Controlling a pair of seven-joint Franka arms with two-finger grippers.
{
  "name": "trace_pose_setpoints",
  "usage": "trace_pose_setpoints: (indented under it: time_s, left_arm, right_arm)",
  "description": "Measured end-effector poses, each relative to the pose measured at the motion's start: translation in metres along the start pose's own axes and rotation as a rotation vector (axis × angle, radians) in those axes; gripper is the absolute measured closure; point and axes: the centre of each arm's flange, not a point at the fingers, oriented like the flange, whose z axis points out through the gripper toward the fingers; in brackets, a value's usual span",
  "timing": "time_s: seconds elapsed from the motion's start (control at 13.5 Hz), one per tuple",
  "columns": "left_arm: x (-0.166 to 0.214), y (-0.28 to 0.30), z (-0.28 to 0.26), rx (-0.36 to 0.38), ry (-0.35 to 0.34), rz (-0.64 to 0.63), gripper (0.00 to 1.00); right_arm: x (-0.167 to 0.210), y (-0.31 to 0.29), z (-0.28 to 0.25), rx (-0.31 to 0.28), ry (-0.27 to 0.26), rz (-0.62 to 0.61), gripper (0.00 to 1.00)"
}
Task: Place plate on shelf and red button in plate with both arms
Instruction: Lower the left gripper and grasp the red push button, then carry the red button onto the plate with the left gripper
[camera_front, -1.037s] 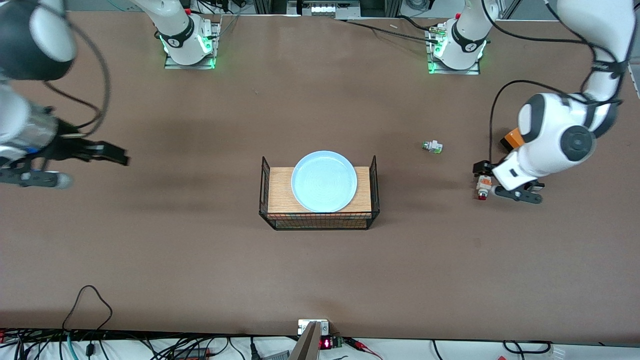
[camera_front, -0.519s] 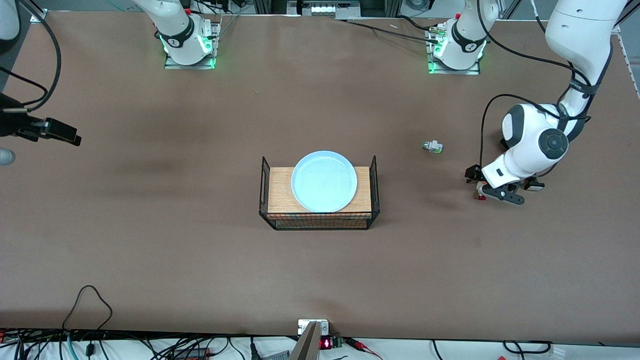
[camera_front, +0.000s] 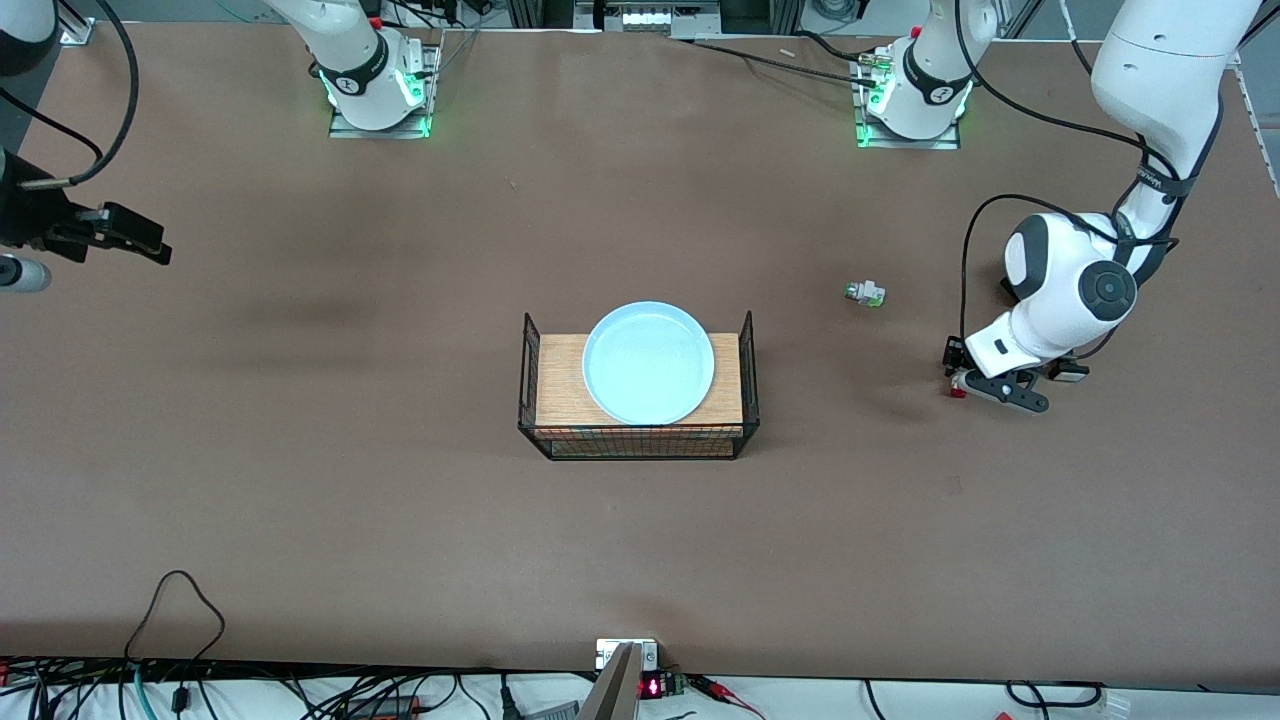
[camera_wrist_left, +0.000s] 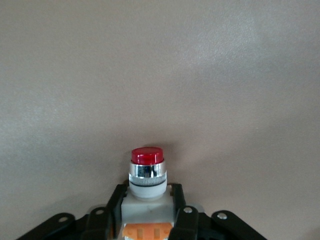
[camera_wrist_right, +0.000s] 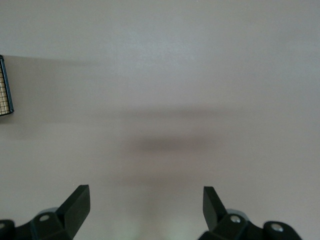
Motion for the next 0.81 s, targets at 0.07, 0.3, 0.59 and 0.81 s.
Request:
trace_pose_setpoints:
  time_s: [0.07, 0.3, 0.59, 0.81]
  left_arm:
    - [0.004, 0.001, -0.005, -0.001, 0.0, 0.004, 0.59]
    - [0.035, 0.016, -0.061, -0.022, -0.045, 0.039, 0.59]
    - [0.105, 0.095, -0.2, -0.082, -0.08, 0.003, 0.59]
    - [0.126, 0.176, -0.237, -0.264, -0.053, -0.155, 0.59]
  right_arm:
    - [-0.001, 0.0, -0.002, 0.0, 0.003, 0.002, 0.0]
    - [-0.002, -0.001, -0.013, 0.0, 0.024, 0.0, 0.0]
    - [-0.004, -0.003, -0.016, 0.0, 0.016, -0.004, 0.0]
    - [-0.006, -0.006, -0.015, 0.0, 0.002, -0.009, 0.0]
